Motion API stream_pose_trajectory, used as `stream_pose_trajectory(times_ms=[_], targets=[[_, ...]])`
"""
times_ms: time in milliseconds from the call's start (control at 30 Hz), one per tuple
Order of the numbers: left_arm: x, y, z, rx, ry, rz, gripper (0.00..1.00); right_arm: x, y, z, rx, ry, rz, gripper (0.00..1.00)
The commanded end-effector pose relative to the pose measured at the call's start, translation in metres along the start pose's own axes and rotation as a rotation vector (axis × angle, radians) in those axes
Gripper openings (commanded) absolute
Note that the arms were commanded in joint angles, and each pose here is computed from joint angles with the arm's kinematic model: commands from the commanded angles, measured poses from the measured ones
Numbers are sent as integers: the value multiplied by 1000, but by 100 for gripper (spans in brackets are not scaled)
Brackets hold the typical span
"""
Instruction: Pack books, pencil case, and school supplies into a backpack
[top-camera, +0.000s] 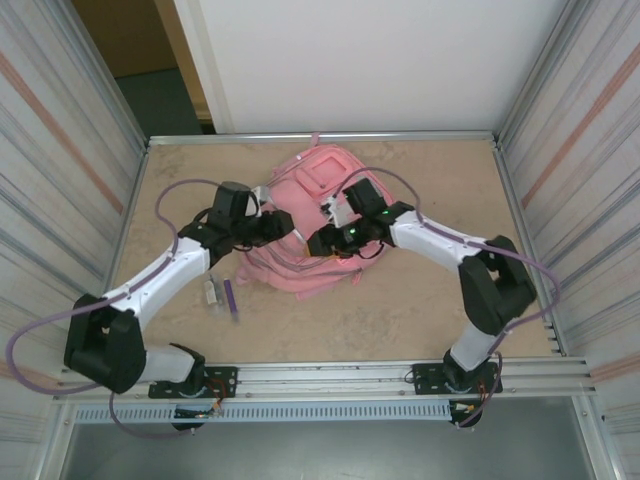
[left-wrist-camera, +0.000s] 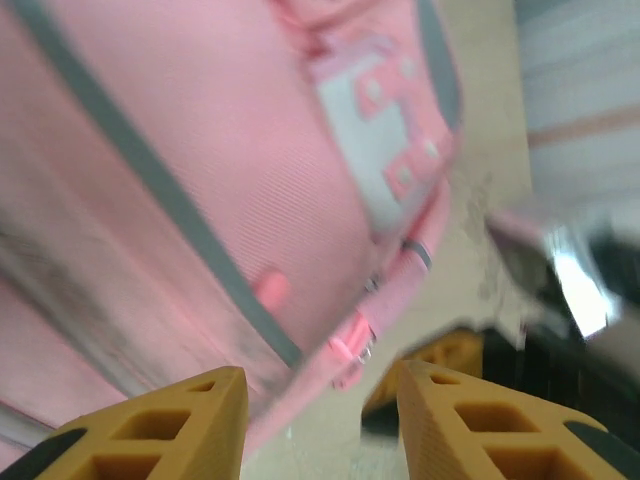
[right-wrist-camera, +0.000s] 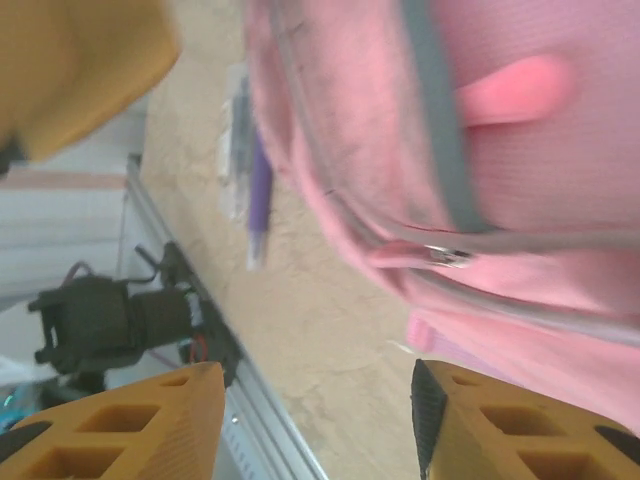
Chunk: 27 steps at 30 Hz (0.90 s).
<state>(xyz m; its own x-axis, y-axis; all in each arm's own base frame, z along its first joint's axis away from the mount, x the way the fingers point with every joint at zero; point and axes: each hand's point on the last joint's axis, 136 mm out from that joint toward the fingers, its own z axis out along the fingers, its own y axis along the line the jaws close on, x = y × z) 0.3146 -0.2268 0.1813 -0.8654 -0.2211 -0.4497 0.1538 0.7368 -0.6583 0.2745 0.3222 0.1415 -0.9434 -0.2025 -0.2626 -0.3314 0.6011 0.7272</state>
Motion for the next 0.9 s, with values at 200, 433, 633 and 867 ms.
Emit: stream_pose_trajectory(times_ms=[200,433,633,867], targets=[[60,6,24,-134,143,263,42,-29,-62,-11,164,-153,391,52],[73,18,32,-238,157,278,41,-47,-59,10,127,-197,522,51],[83,35,38,-282,159,209,42,-48,-61,24,156,-205,568,49],[86,46,53,-329,165,146,43,-58,-50,35,120,-231,599,36]])
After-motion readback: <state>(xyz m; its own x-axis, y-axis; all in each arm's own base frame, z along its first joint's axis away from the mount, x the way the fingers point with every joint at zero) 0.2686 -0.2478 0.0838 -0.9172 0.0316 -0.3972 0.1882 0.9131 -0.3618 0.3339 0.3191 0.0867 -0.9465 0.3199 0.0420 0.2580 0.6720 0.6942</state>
